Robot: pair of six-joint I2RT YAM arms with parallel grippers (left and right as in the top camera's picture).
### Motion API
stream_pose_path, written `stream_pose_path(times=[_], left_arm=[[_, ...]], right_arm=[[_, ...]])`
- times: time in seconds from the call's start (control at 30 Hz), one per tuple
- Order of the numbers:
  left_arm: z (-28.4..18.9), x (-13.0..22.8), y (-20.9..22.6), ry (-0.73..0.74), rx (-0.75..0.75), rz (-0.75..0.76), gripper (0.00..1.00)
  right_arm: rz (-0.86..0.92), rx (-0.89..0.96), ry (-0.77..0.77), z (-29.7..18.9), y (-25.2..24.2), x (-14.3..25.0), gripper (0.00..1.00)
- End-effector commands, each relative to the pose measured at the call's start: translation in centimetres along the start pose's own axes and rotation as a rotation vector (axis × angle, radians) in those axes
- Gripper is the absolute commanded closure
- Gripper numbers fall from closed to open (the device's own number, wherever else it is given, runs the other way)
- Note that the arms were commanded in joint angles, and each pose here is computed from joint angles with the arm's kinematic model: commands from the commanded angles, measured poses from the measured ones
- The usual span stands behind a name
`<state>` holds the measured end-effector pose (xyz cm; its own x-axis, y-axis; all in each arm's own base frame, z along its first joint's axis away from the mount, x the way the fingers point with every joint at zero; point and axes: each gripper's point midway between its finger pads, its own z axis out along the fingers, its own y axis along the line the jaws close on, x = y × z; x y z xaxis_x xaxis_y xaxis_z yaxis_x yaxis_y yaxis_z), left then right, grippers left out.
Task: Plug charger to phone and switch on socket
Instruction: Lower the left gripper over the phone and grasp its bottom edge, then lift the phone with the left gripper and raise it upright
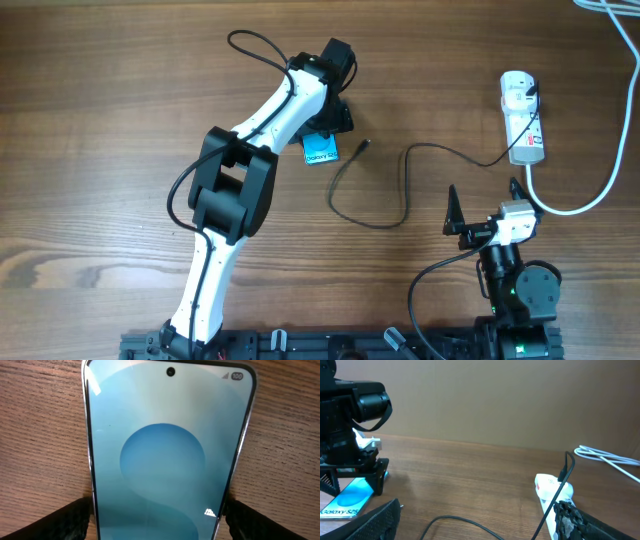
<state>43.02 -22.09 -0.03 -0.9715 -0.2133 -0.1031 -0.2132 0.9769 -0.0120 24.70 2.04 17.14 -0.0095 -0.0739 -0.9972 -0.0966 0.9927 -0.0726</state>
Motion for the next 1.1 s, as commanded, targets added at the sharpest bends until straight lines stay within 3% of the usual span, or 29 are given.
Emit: stream_pose_path(times=[0.0,0.07,0.1,0.37,0.53,0.7,0.8,0.9,1.07], left_arm=[[1.4,0.6,1.1,0.029,-0.039,0.001,0.12],[1.4,0.6,1.1,0.029,-0.039,0.001,0.18],[1.4,0.6,1.0,0.028,-0.039,0.0,0.26],[0.0,0.1,1.1,0.008,-0.022,-0.007,0.28],[-6.1,-0.5,1.3,-0.054,0.03,-0.017,0.27],[-11.7,1.2,2.3,-0.043,0.07,-0.016,0.27],[-14.4,4.5,1.1,0.101,0.219,0.023,0.27],[-18.2,7.2,-1.3,0.249,0.489,0.11,0.27],[-23.9,7.4,-2.6,0.428,0.874,0.054,0.27]], right_arm=[[-0.006,0.007,-0.008,0.0,-0.1,-0.2,0.0],[-0.006,0.007,-0.008,0.0,-0.1,-0.2,0.0],[-0.005,0.007,-0.008,0.0,-0.1,-0.2,0.0],[-0.006,0.007,-0.008,0.0,-0.1,-0.2,0.0],[-0.006,0.007,-0.008,0.0,-0.1,-0.2,0.0],[-0.006,0.007,-0.008,0.0,-0.1,-0.2,0.0],[-0.006,0.007,-0.008,0.0,-0.1,-0.2,0.0],[-0.006,0.007,-0.008,0.0,-0.1,-0.2,0.0],[-0.006,0.007,-0.008,0.0,-0.1,-0.2,0.0]])
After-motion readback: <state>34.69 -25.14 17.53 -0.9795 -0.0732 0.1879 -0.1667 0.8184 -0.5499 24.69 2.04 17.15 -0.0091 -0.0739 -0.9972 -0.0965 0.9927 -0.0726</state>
